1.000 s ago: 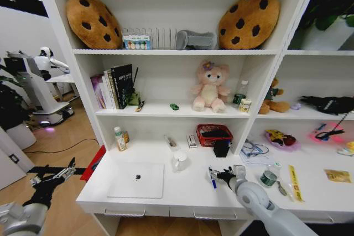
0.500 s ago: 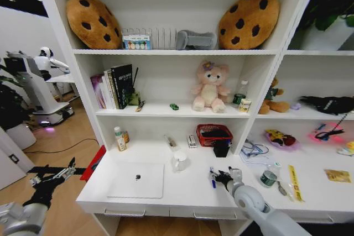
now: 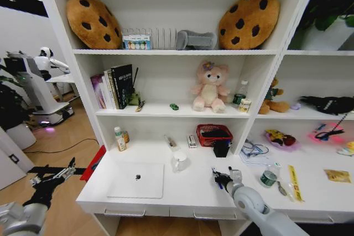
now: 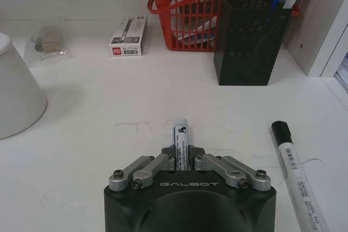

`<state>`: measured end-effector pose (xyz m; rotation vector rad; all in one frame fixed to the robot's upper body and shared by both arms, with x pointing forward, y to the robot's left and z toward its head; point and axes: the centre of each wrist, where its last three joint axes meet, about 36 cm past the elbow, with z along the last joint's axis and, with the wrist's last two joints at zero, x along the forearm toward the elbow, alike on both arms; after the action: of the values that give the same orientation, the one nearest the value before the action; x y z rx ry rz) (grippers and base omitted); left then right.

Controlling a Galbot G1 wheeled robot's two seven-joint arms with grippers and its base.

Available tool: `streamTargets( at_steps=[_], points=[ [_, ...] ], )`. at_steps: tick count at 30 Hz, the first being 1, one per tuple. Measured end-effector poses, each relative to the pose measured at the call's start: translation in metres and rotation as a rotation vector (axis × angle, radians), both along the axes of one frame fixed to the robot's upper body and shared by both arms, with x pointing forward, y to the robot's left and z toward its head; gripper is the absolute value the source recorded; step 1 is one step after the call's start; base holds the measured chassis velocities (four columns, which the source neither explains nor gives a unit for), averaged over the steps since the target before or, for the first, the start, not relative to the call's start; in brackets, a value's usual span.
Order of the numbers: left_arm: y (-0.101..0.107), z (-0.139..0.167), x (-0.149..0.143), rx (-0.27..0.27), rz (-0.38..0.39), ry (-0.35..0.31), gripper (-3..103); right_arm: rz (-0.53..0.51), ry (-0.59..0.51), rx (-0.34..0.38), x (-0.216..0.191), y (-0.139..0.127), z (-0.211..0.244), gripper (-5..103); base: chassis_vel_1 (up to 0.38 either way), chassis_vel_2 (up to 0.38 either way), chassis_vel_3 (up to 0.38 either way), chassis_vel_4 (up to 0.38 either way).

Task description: Organize the objects on the table.

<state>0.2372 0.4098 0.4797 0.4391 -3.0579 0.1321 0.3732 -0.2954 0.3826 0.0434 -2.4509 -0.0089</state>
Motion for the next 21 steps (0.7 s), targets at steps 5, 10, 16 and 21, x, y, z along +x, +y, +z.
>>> streamTargets(
  at_steps=[5,10,16,21],
  points=[
    [0.0,0.0,0.0,0.0,0.0,0.0,100,0.061,-0.314,-0.102,0.002,-0.008,-0.005,11,0.0,0.0,0.0,0.0],
    [0.0,0.0,0.0,0.0,0.0,0.0,100,0.151,-0.586,-0.201,0.017,-0.026,-0.014,11,0.0,0.0,0.0,0.0],
    [0.0,0.0,0.0,0.0,0.0,0.0,100,0.194,-0.803,-0.302,0.064,-0.054,-0.024,11,0.0,0.0,0.0,0.0],
    [0.0,0.0,0.0,0.0,0.0,0.0,100,0.176,-0.821,-0.323,0.09,-0.069,-0.033,11,0.0,0.0,0.0,0.0]
  ],
)
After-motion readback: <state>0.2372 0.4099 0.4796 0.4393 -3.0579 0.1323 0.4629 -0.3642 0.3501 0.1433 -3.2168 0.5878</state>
